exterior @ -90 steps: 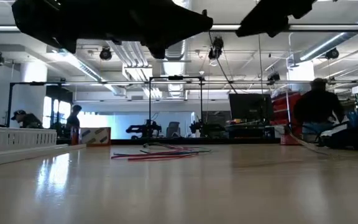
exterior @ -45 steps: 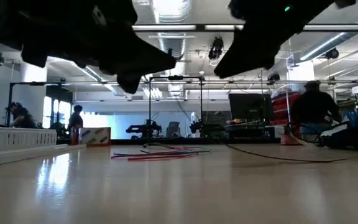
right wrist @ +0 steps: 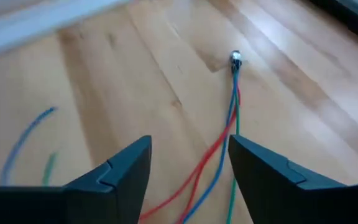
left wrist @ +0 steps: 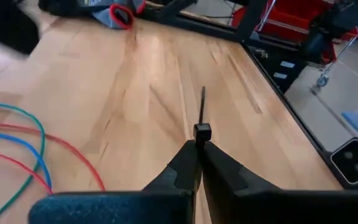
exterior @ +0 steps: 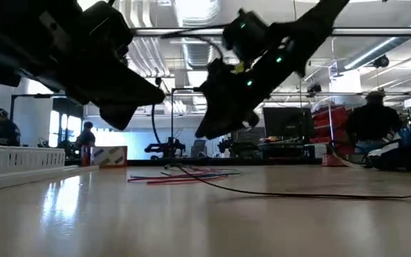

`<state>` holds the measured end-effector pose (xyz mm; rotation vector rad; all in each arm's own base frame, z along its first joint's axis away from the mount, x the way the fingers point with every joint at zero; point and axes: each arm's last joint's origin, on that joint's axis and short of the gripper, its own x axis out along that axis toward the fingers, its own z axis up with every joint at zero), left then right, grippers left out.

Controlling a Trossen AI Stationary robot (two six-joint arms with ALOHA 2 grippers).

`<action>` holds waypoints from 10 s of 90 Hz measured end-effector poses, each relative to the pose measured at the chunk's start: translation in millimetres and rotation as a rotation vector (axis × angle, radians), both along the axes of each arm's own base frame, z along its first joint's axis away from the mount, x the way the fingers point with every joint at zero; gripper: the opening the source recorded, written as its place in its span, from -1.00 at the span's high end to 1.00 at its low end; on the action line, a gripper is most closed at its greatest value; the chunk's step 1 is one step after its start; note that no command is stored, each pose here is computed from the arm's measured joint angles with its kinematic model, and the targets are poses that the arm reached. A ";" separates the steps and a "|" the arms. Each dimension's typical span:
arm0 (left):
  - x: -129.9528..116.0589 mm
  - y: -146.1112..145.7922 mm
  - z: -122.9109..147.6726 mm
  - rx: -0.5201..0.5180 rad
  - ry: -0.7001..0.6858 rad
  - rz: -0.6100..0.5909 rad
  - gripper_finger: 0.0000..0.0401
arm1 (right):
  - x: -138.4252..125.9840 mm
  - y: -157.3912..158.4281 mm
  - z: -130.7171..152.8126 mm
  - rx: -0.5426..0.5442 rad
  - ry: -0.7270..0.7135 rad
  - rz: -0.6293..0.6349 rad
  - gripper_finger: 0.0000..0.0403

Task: Ziptie cables
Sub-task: Wrap the black zip tie around the cables

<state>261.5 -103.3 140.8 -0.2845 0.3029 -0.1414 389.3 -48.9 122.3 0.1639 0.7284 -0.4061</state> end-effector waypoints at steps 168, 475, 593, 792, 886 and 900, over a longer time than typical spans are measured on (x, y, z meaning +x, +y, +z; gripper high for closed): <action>14.6 6.6 14.7 0.048 -0.091 0.102 1.00 | -139.5 11.4 164.1 -0.464 -0.044 0.028 1.00; 24.5 30.0 8.4 0.009 0.020 -0.105 1.00 | -130.6 175.5 11.2 -0.045 0.648 0.922 0.36; 25.2 29.9 10.5 0.027 -0.009 -0.105 1.00 | -131.8 126.8 21.2 -0.167 0.816 0.698 0.46; 25.9 30.1 12.5 0.028 -0.031 -0.098 1.00 | -102.0 207.4 -12.5 -0.313 0.520 0.807 0.78; 51.1 24.5 27.8 0.094 -0.014 -0.080 1.00 | -139.2 263.4 -9.9 -0.531 0.485 1.135 0.54; 67.8 20.7 12.4 0.111 0.057 -0.081 1.00 | -138.1 273.0 -22.6 -0.622 0.459 1.210 0.55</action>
